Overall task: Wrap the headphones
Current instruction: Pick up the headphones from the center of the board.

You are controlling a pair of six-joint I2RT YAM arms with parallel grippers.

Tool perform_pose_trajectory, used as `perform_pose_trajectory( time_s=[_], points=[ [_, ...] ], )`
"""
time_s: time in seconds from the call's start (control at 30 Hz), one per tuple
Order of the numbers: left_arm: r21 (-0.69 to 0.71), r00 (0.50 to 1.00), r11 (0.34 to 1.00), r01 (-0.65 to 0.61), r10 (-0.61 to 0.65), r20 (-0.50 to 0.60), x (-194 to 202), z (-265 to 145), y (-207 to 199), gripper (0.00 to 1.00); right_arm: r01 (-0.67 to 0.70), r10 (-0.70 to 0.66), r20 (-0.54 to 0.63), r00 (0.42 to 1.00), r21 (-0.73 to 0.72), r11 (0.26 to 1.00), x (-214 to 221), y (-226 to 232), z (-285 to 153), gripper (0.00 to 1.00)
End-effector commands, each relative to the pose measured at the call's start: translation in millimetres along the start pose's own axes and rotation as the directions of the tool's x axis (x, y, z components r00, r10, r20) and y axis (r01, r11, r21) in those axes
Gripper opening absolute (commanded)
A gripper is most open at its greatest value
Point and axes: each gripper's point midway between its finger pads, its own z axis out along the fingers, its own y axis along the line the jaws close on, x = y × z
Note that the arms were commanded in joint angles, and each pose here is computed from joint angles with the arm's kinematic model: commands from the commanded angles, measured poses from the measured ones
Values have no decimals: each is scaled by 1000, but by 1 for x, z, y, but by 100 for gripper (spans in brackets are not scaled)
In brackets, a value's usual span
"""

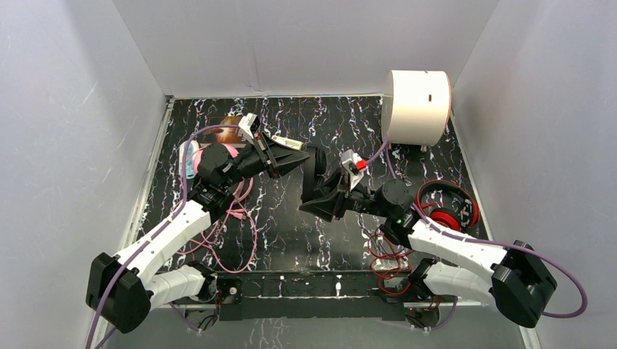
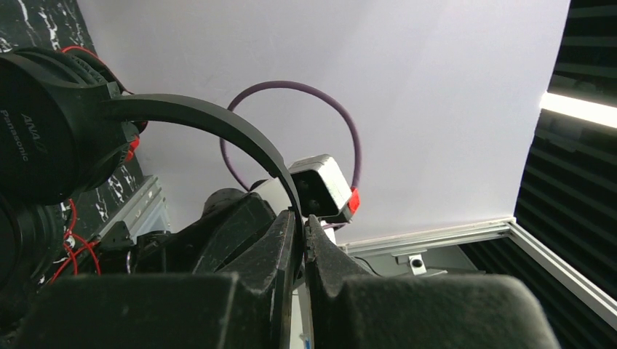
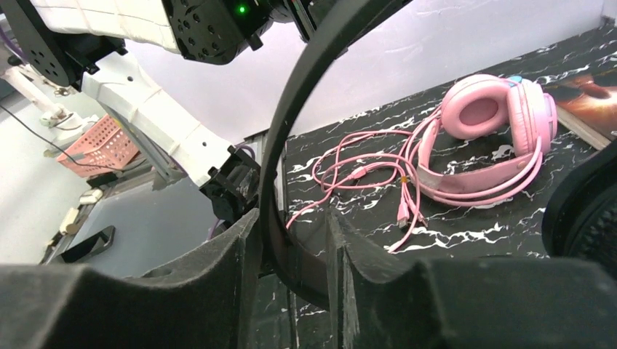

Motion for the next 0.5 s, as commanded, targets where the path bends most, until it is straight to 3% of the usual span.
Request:
perform_pose_trajectory(
  time_s=[0.0,0.23,0.3,0.37,0.47],
  points=[
    [124,998,990,-62,61,10,3,-11,-39,0,64,-63,83,995,-18,998,-15,5,2,38],
    [10,997,997,-71,70,31,0,-21,-18,0,67,-71,36,997,95,993,-8,-8,-11,0],
    [-119,989,984,-132,139,44,-4,-27,-4,2,82,-82,-10,997,153,985,-4,-15,-19,0],
    [-315,964,920,-234,261,46,-12,-41,20,28,113,-100,-77,992,195,974,4,-20,-26,0],
    [-524,939,804,-282,344,23,-18,-71,46,70,181,-118,-256,959,239,954,24,-32,-39,0]
  ],
)
